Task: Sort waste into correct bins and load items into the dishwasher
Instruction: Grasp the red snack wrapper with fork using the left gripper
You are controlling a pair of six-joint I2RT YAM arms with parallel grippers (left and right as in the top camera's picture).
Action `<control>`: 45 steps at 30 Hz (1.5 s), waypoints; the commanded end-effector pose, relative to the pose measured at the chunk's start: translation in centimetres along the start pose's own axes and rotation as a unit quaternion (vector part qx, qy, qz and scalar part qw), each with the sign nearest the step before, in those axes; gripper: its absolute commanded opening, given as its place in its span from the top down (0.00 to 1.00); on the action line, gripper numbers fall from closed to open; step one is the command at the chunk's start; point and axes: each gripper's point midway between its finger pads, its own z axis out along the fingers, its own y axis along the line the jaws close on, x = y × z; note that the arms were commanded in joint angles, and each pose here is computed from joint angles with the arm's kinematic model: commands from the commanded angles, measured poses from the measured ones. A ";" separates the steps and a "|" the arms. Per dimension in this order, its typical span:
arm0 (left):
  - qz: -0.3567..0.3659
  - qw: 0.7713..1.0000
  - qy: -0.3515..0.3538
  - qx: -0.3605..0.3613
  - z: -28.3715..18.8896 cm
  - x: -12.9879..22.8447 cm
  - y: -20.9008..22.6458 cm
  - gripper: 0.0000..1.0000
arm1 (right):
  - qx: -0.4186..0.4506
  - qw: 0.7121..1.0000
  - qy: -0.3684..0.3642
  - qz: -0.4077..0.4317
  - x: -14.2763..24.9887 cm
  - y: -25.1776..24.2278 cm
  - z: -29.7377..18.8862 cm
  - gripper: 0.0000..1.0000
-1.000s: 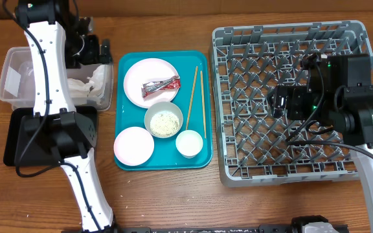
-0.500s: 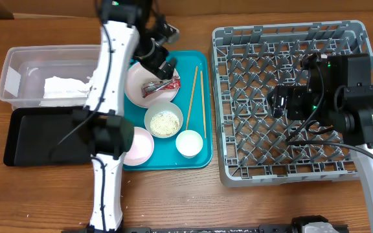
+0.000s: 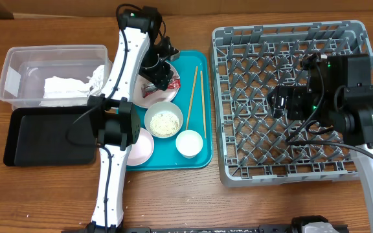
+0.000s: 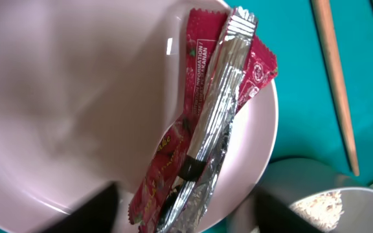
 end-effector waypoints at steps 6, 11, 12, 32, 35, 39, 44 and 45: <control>-0.018 1.000 0.011 0.012 1.4 0.1 0.1 0.65 | -0.005 1.000 -0.016 0.002 -0.8 0.2 -0.8 0.00; -0.019 1.000 0.011 0.012 1.4 0.1 0.1 0.66 | -0.004 1.000 -0.014 0.002 -0.7 0.2 -0.8 0.00; -0.019 1.000 0.010 0.013 1.4 0.0 0.0 0.67 | -0.004 1.000 -0.013 0.002 -0.7 0.2 -0.8 0.00; -0.018 0.999 -0.017 0.028 1.4 -1.1 -0.4 0.58 | -0.003 1.000 -0.009 0.003 -0.5 0.2 -0.8 0.00; -0.018 0.999 -0.020 0.027 1.4 -1.3 -0.3 0.58 | -0.004 1.000 -0.010 0.003 -0.5 0.2 -0.8 0.00; -0.017 0.999 -0.024 0.025 1.4 -1.5 -0.2 0.57 | -0.004 1.000 -0.014 0.002 -0.7 0.2 -0.8 0.00; -0.017 0.999 -0.025 0.024 1.5 -1.6 -0.2 0.58 | -0.004 1.000 -0.015 0.002 -0.7 0.2 -0.8 0.00; -0.017 0.999 -0.024 0.025 1.6 -1.6 -0.2 0.58 | -0.004 1.000 -0.015 0.002 -0.7 0.2 -0.8 0.00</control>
